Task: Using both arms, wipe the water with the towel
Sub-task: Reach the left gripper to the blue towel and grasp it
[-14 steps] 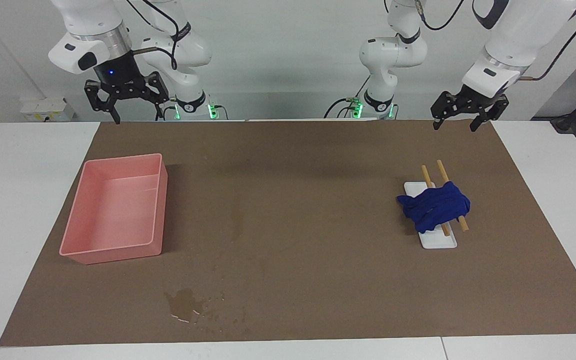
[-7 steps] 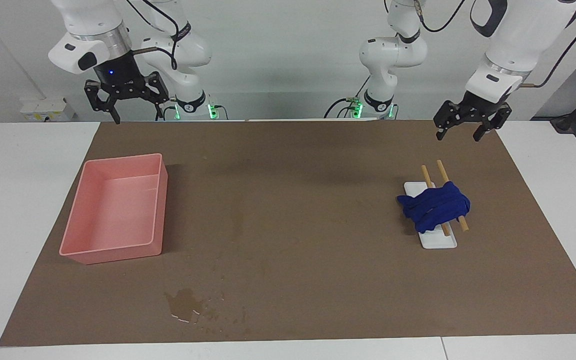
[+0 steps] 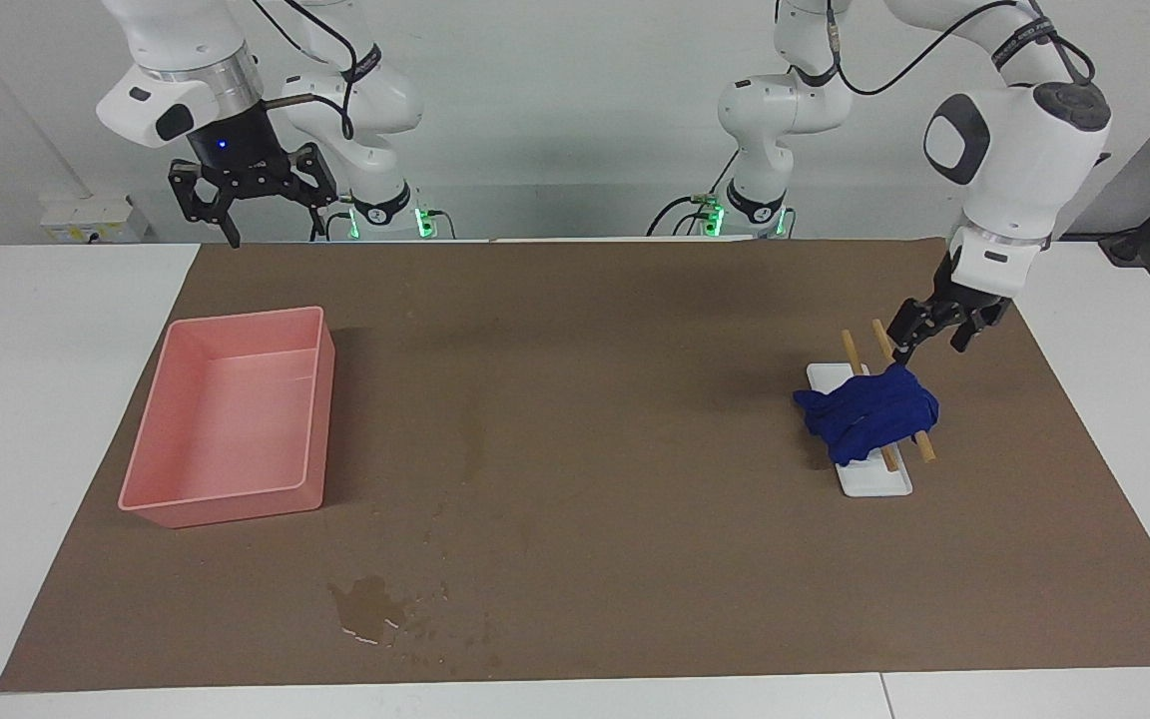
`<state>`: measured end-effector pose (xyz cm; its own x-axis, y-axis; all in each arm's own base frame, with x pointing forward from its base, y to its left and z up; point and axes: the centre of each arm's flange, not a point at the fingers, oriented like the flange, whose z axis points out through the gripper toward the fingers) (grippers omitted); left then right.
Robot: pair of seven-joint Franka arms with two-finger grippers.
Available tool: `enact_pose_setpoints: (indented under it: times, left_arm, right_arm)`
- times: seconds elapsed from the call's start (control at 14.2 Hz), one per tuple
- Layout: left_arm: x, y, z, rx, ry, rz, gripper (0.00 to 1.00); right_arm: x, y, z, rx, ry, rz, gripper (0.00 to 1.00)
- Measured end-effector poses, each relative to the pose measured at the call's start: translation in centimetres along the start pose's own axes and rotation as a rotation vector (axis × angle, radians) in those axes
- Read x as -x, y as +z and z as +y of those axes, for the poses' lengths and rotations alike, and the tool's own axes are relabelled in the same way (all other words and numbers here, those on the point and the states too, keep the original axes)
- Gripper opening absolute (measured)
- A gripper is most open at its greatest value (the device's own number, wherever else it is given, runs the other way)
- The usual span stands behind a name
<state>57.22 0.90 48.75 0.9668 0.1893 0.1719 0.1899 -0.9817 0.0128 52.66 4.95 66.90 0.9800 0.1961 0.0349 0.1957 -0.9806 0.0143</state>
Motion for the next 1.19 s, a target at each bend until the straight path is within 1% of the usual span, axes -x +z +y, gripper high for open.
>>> enact_pose_setpoints:
  times: [0.28, 0.56, 0.63, 0.7, 0.77, 0.98, 1.12, 1.19]
  left_arm:
    - [1.1, 4.6, -0.1, -0.015, -0.096, 0.033, 1.00]
    - [1.1, 5.7, 0.0, -0.011, -0.112, 0.048, 0.97]
    - [1.1, 5.9, 0.0, -0.010, -0.116, 0.050, 0.93]
    - [1.0, 5.9, 0.0, -0.008, -0.121, 0.058, 0.93]
    - [0.8, 6.0, 0.1, -0.005, -0.125, 0.066, 0.87]
    - [0.7, 6.1, 0.1, -0.002, -0.129, 0.075, 0.50]
    - [0.6, 5.9, 0.1, -0.002, -0.128, 0.084, 0.29]
    - [0.6, 5.6, 0.0, -0.001, -0.129, 0.089, 0.23]
  right_arm:
    - [0.0, 0.0, 0.0, 0.000, 0.000, 0.000, 1.00]
    - [0.0, 0.0, 0.0, 0.000, 0.000, 0.000, 1.00]
    - [0.0, 0.0, 0.0, 0.000, 0.000, 0.000, 1.00]
    - [0.0, 0.0, 0.0, 0.000, 0.000, 0.000, 1.00]
    - [0.0, 0.0, 0.0, 0.000, 0.000, 0.000, 1.00]
    - [0.0, 0.0, 0.0, 0.000, 0.000, 0.000, 1.00]
    - [0.0, 0.0, 0.0, 0.000, 0.000, 0.000, 1.00]
    - [0.0, 0.0, 0.0, 0.000, 0.000, 0.000, 1.00]
